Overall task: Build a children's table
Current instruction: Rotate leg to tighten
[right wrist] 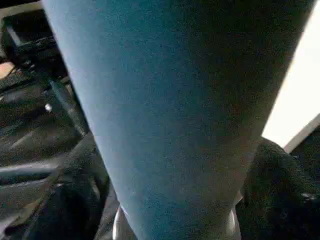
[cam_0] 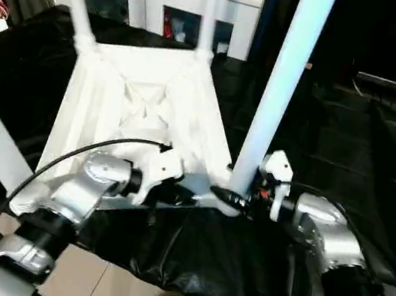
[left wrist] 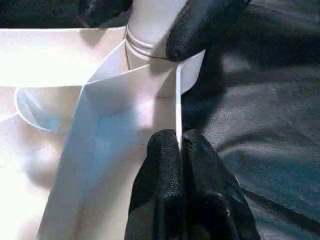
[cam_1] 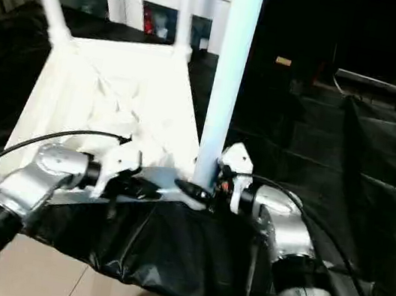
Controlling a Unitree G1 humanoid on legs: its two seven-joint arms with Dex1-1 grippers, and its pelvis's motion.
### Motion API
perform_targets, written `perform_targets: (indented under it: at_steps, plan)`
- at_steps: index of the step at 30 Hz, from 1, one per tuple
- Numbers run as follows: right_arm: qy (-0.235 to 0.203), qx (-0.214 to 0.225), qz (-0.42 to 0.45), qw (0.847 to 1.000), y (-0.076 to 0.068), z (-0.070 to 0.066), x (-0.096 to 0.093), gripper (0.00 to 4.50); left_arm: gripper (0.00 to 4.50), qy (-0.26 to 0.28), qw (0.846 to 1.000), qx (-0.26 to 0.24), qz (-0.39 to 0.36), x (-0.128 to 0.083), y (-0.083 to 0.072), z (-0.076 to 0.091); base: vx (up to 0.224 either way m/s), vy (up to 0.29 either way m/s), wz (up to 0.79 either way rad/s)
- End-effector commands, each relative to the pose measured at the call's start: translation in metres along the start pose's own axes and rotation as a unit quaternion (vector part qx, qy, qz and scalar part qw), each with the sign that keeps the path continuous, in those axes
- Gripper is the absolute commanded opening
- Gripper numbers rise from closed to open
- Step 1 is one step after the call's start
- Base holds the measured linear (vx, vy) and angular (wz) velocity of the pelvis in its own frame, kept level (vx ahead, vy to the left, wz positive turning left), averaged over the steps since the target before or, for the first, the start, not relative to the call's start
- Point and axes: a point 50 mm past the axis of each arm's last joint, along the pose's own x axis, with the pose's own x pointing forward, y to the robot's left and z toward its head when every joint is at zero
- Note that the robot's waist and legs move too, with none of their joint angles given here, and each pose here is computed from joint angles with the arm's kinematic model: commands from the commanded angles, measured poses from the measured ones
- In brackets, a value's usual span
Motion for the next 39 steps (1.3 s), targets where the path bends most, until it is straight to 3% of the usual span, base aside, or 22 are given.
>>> perform_targets:
  at_steps: [1,6,7,17,23,26,31,32,33,36,39]
  plan:
    - [0.007,-0.009,0.019,1.0,0.002,0.002,-0.001,3.24,0.0,-0.027,0.999,0.023,-0.023,0.001,-0.004,0.011,0.0,0.0,0.0]
    - [0.015,-0.012,0.033,0.999,0.003,0.0,-0.004,2.89,0.0,-0.024,0.999,0.022,-0.031,-0.002,-0.005,0.01,0.0,0.0,0.0]
    - [0.015,-0.012,0.033,0.999,0.003,0.001,-0.004,2.62,0.0,-0.024,0.999,0.022,-0.031,-0.002,-0.005,0.01,0.0,0.0,0.0]
    - [0.016,-0.006,0.052,0.999,0.006,-0.001,-0.004,2.11,0.0,-0.018,0.999,0.02,-0.034,-0.004,-0.005,0.008,0.0,0.0,0.0]
    - [0.014,0.014,0.059,0.998,0.013,-0.01,-0.001,2.05,0.0,-0.023,1.0,0.002,0.015,0.003,0.003,0.009,0.0,0.0,0.0]
    - [0.007,0.033,0.047,0.998,0.02,-0.017,0.007,2.04,0.0,-0.029,0.996,-0.011,0.079,0.012,0.014,0.015,0.0,0.0,0.0]
    - [0.025,0.048,-0.06,0.997,0.018,-0.029,0.028,1.99,0.0,-0.033,0.986,-0.034,0.163,0.03,0.026,0.027,0.0,0.0,0.0]
    - [0.024,0.07,-0.125,0.989,0.013,-0.031,0.038,1.98,0.0,-0.04,0.98,-0.046,0.188,0.038,0.03,0.034,-0.067,-0.001,-0.05]
    - [0.024,0.073,-0.133,0.988,0.012,-0.031,0.039,1.98,0.0,-0.041,0.979,-0.047,0.192,0.039,0.031,0.034,0.0,0.0,0.0]
    - [0.031,0.118,-0.254,0.959,0.004,-0.031,0.056,1.96,0.0,-0.051,0.971,-0.059,0.226,0.053,0.035,0.047,0.0,0.0,0.0]
    - [0.025,0.135,-0.286,0.948,0.001,-0.024,0.065,1.96,0.0,-0.054,0.972,-0.049,0.222,0.059,0.034,0.054,0.0,0.0,0.0]
